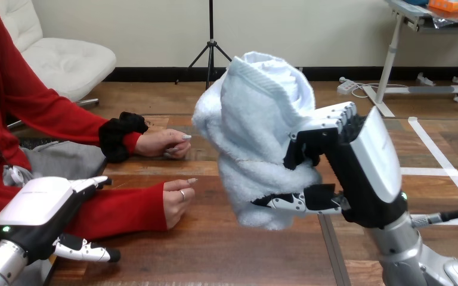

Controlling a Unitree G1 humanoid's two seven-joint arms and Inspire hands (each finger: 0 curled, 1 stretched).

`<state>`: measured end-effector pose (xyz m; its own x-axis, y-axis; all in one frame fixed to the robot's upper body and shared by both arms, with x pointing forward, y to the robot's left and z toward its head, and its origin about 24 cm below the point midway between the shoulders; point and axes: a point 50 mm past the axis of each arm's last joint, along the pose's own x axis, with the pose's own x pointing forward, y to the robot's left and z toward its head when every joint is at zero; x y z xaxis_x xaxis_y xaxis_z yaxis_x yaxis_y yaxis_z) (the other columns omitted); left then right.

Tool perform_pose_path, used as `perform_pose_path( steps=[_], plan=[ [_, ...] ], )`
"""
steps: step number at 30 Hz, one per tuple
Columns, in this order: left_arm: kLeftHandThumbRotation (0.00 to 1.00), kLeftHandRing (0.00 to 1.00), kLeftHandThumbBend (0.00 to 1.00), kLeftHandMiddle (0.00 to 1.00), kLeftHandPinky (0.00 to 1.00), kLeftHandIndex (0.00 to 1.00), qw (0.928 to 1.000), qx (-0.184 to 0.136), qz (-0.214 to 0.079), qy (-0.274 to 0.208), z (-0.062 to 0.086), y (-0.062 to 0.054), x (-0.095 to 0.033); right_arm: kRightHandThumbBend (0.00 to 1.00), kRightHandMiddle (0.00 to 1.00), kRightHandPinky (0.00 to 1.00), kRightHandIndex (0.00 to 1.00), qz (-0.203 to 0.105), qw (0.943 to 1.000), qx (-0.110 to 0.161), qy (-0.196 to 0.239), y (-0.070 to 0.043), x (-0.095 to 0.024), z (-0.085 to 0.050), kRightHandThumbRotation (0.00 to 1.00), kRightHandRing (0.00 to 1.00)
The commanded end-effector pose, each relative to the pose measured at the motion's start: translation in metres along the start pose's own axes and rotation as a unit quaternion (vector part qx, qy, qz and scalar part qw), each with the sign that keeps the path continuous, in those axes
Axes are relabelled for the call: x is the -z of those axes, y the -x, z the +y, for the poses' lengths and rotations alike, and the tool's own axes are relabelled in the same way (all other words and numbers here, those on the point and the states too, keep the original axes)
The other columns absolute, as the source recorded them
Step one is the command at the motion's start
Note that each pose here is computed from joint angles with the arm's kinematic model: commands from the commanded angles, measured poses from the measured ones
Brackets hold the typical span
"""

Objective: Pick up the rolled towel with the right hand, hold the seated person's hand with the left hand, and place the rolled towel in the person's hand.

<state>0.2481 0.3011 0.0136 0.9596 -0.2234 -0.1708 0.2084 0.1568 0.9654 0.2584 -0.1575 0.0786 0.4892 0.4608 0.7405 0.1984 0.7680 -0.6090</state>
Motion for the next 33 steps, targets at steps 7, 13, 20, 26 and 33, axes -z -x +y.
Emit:
perform_pose_path(
  steps=[7, 13, 20, 26, 33],
  plan=[
    [0.49, 0.82, 1.0, 0.83, 0.75, 0.87, 0.9991, -0.026, 0.011, -0.032, 0.016, -0.025, 0.001, 0.84, 0.11, 0.03, 0.1, -0.032, 0.9971, 0.063, 0.029, -0.017, -0.008, -0.019, 0.0, 0.06],
    [0.47, 0.8, 1.0, 0.82, 0.74, 0.86, 0.9989, -0.025, 0.016, -0.035, 0.013, -0.029, 0.001, 0.83, 0.11, 0.03, 0.1, -0.036, 0.9968, 0.067, 0.027, -0.016, -0.012, -0.019, 0.0, 0.06],
    [0.45, 0.79, 1.0, 0.82, 0.76, 0.86, 0.9987, -0.023, 0.022, -0.039, 0.011, -0.033, 0.002, 0.83, 0.11, 0.03, 0.1, -0.039, 0.997, 0.063, 0.023, -0.014, -0.017, -0.021, 0.0, 0.06],
    [0.46, 0.8, 1.0, 0.82, 0.77, 0.86, 0.9984, -0.023, 0.02, -0.047, 0.01, -0.035, 0.001, 0.84, 0.11, 0.02, 0.1, -0.042, 0.997, 0.061, 0.021, -0.013, -0.021, -0.022, 0.0, 0.06],
    [0.5, 0.81, 1.0, 0.82, 0.8, 0.87, 0.998, -0.022, 0.017, -0.057, 0.008, -0.037, 0.0, 0.85, 0.11, 0.03, 0.1, -0.041, 0.9968, 0.063, 0.027, -0.013, -0.025, -0.024, 0.0, 0.06]
  ],
)
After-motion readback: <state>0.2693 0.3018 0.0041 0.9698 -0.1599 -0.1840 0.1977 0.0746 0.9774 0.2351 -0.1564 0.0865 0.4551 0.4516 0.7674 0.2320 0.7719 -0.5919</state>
